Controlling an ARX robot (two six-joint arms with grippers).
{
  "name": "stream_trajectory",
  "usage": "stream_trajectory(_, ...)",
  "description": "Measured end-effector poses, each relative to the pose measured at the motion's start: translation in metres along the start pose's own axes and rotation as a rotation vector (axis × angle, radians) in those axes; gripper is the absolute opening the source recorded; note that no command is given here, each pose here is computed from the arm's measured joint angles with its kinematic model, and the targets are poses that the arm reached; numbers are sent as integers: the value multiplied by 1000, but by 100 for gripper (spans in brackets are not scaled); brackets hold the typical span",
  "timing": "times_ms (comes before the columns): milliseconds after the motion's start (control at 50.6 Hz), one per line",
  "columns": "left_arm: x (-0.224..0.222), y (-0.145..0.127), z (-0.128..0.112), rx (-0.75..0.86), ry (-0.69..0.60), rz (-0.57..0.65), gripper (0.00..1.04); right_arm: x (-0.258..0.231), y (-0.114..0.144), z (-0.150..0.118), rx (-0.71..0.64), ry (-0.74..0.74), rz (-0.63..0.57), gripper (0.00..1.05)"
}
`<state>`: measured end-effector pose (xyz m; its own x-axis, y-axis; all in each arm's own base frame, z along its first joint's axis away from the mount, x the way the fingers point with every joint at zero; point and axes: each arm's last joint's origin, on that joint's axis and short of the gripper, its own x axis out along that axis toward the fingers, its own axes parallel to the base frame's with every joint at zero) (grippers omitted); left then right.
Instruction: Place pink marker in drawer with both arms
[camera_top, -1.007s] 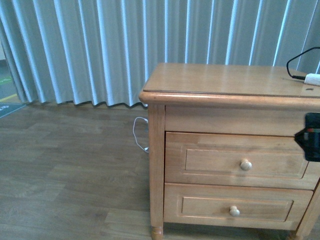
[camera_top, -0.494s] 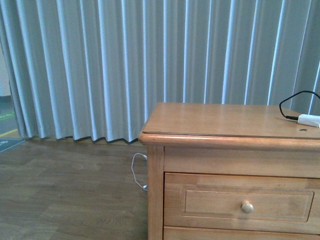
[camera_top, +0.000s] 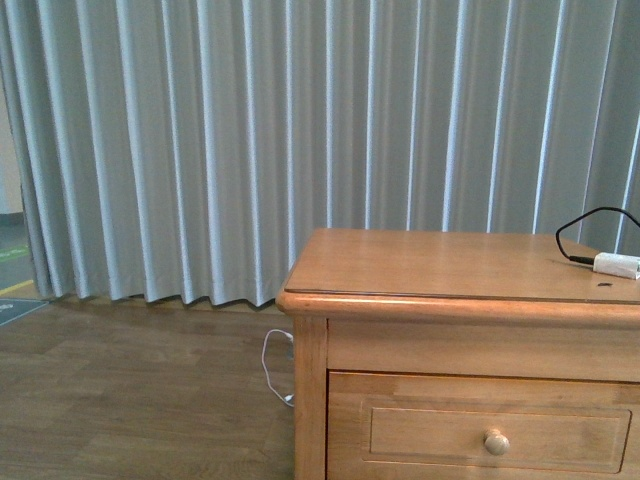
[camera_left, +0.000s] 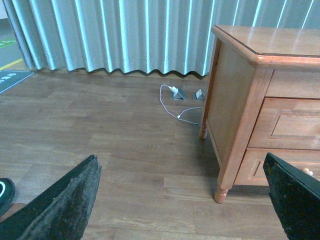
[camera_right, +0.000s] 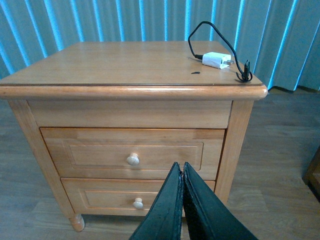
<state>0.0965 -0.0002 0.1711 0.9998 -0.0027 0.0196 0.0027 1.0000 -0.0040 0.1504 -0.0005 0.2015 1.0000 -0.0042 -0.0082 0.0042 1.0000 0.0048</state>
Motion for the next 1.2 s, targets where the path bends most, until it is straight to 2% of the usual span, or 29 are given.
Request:
stream_trajectory(20,0,0,0,0,0,0,98,-1,0,-1,0,-1,0,1)
stream_trajectory(711,0,0,0,0,0,0,98,-32,0,-34,-2,-12,1,1)
stream_trajectory(1204,0,0,0,0,0,0,98,-42,0,-34,-2,-16,2,1)
